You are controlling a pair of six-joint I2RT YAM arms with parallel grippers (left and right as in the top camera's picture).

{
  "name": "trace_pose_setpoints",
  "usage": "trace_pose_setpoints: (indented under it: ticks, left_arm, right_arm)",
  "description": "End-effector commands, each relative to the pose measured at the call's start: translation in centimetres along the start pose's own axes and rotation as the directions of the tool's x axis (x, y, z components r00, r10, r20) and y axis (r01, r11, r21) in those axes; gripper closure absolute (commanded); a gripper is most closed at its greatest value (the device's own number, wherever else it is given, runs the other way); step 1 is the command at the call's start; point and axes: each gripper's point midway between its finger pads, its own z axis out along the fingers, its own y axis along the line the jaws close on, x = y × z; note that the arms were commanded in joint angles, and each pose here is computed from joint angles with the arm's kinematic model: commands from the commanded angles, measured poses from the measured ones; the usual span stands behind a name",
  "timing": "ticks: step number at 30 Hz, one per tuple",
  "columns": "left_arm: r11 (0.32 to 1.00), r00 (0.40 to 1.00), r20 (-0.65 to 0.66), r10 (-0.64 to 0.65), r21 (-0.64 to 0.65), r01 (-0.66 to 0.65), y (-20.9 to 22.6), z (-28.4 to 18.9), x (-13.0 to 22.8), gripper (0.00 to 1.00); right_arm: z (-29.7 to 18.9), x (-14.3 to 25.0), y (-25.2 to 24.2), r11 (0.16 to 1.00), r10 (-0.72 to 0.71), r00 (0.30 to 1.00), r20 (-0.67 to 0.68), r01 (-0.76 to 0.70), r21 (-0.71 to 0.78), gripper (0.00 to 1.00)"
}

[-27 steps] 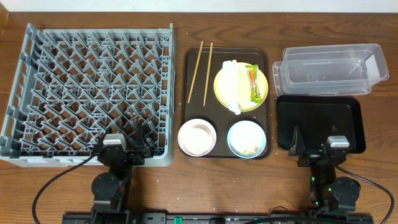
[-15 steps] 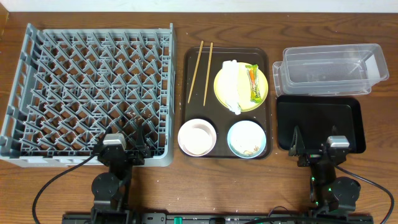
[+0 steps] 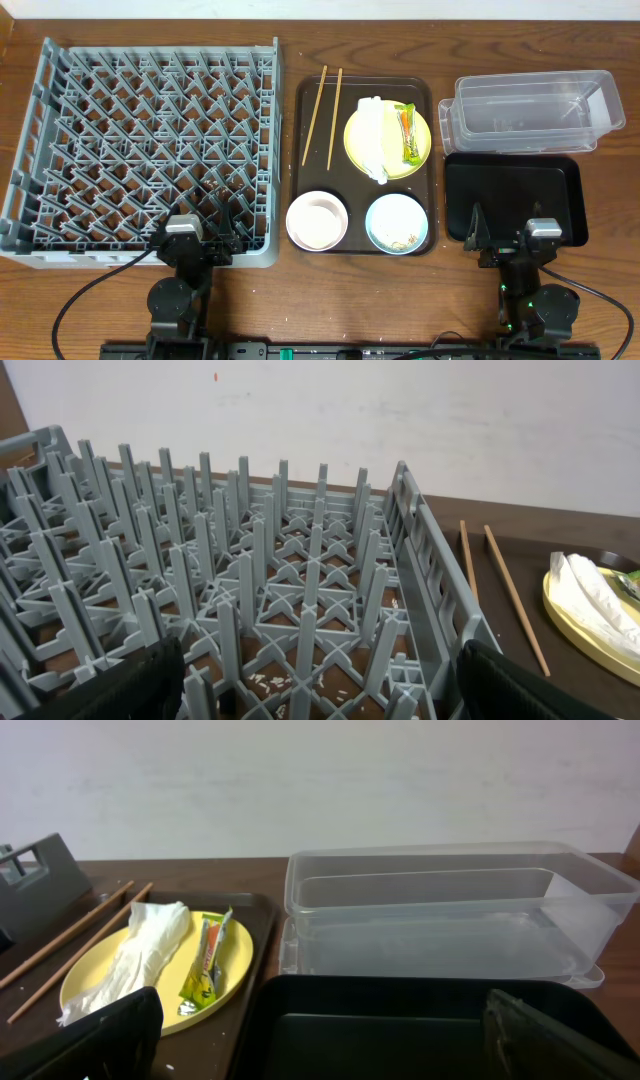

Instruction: Sort waste into correct bins and load items into the dishwasher

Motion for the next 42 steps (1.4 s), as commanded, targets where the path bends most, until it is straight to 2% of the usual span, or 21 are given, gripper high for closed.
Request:
trace_pose_setpoints:
  ticks: [1, 24, 30, 32, 34, 37, 39, 42]
  left_arm:
    - [1.0, 0.998, -0.058, 0.015, -0.021, -0.017, 0.5, 0.1, 1.8, 0.12]
    - [1.0, 0.998, -0.058, 0.006, -0.015, -0.007, 0.4, 0.1, 1.8, 0.12]
    - [0.996, 0.994, -0.059, -0.087, 0.018, 0.088, -0.3, 0.1, 1.8, 0.12]
    - [0.99, 0.993, -0.063, -0.099, 0.095, 0.104, -1.6, 0.0, 1.6, 0.12]
    - [0.97, 0.994, -0.037, -0.106, 0.215, 0.111, -3.7, -0.3, 0.3, 0.12]
    - [0.947, 0.985, 0.033, -0.167, 0.284, 0.15, -4.8, -1.0, -2.8, 0.12]
    - [0.931, 0.98, 0.1, -0.172, 0.342, 0.128, -5.8, -2.0, -5.7, 0.12]
    - [0.929, 0.974, 0.147, -0.175, 0.353, 0.114, -6.2, -3.3, -9.5, 0.12]
  right_arm:
    - [0.0, 0.1, 0.1, 1.0, 0.002, 1.0, 0.0, -0.002, -0.004, 0.01]
    - [0.0, 0.1, 0.2, 1.0, 0.004, 1.0, 0.001, -0.004, -0.007, 0.01]
    - [0.0, 0.0, 0.7, 0.993, 0.116, 0.993, -0.003, -0.116, -0.035, 0.01]
    - [0.0, -0.1, 1.2, 0.982, 0.176, 0.984, -0.007, -0.176, -0.064, 0.01]
    - [-0.3, -0.7, 3.3, 0.966, 0.18, 0.984, -0.005, -0.178, -0.187, 0.01]
    - [-1.1, -2.7, 5.7, 0.933, 0.163, 0.986, 0.043, -0.14, -0.333, 0.01]
    - [-1.8, -4.3, 6.6, 0.917, 0.155, 0.985, 0.069, -0.117, -0.382, 0.01]
    - [-2.6, -6.8, 6.9, 0.914, 0.152, 0.984, 0.091, -0.105, -0.393, 0.01]
